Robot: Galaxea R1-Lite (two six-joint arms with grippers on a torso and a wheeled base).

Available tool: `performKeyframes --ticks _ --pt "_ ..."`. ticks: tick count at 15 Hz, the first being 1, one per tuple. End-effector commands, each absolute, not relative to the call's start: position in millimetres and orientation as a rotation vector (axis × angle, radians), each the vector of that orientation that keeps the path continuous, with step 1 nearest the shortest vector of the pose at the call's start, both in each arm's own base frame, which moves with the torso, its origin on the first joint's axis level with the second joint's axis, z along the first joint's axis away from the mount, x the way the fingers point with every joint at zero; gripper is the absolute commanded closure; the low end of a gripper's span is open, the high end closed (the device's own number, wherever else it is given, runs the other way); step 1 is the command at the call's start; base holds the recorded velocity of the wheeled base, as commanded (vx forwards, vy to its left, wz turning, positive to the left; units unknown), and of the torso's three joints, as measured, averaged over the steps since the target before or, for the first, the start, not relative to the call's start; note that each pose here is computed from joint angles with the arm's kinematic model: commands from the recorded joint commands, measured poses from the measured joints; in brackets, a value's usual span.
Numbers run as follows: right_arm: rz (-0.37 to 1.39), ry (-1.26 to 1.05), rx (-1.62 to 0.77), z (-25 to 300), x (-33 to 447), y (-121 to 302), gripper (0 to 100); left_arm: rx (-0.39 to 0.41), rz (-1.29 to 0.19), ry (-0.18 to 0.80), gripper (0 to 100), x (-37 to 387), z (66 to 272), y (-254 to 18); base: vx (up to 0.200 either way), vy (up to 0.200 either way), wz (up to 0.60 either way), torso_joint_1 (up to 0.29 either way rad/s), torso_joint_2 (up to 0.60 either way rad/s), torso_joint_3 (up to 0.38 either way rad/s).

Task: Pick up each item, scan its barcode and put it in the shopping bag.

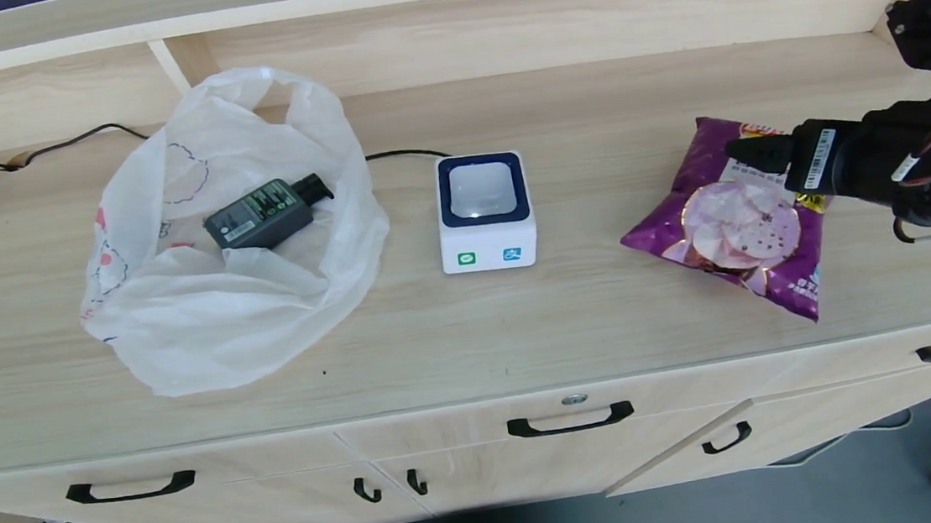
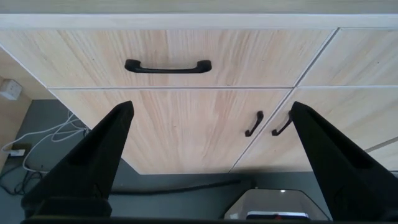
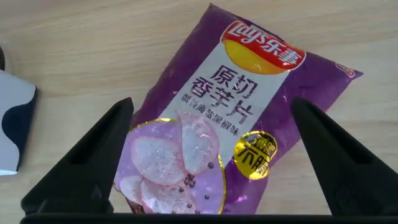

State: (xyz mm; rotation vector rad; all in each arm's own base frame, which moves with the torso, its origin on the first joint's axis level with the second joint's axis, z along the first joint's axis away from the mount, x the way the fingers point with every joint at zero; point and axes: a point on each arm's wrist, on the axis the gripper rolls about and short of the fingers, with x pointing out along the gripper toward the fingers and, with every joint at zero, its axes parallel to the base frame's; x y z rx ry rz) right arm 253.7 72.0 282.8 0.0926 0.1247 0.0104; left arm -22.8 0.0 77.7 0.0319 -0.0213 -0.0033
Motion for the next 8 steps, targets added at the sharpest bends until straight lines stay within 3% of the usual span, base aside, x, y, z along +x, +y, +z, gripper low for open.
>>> performKeyframes --ticks 1,8 --pt "0.008 0.132 0.095 290.0 262.9 75.3 0 0.032 -0.004 -0.022 0 -22.8 77.7 0.0 0.000 0.000 0.00 0.000 0.00 0.000" --pt "-0.177 0.297 0.098 318.4 252.1 67.2 0 0.031 -0.004 -0.022 0 -22.8 77.7 0.0 0.000 0.000 0.00 0.000 0.00 0.000"
